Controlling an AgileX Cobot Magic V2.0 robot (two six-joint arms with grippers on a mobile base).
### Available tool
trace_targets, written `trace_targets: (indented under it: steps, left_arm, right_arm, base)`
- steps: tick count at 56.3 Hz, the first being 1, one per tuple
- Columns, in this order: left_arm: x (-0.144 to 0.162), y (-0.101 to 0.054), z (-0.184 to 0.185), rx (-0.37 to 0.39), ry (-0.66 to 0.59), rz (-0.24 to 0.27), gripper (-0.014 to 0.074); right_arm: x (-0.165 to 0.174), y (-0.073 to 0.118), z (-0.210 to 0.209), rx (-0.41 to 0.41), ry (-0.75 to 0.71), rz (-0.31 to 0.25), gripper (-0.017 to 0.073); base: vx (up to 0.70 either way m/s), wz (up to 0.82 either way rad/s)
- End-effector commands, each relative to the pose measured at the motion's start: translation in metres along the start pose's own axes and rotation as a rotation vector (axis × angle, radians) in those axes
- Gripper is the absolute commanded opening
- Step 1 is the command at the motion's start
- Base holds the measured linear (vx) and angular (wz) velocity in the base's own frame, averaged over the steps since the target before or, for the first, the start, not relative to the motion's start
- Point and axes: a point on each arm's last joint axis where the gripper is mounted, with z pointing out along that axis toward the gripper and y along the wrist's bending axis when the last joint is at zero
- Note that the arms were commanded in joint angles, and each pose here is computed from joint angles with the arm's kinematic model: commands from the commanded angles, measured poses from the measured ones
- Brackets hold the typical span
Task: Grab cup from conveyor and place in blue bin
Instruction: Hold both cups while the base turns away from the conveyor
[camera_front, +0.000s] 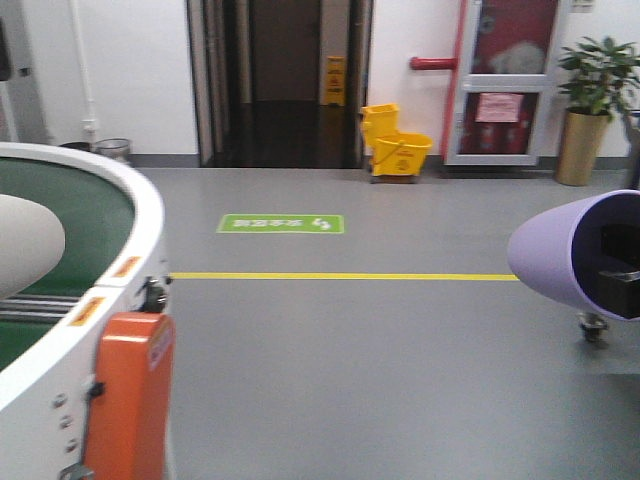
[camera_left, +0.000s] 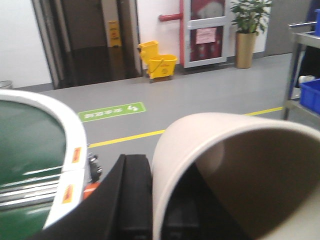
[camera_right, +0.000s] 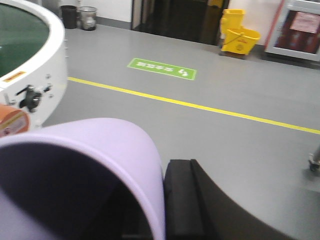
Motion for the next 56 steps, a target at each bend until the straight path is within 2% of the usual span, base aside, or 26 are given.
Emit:
trace_targets:
  steps: [1, 56]
  left_arm:
    - [-0.0189, 0.0001, -0.0078, -0.007, -0.131, -0.013, -0.0007]
    - [-0.0189, 0.0001, -0.0077, -0.007, -0.131, -0.013, -0.0006]
  right_arm:
    - [-0.0189, -0.0017, -0.0112, 0.013, -0.135, -0.008, -0.0010]
    - [-0.0190, -0.0017, -0.0112, 0.013, -0.136, -0.008, -0.0009]
  base:
    - [0.13, -0.45]
    - [0.15, -0.41]
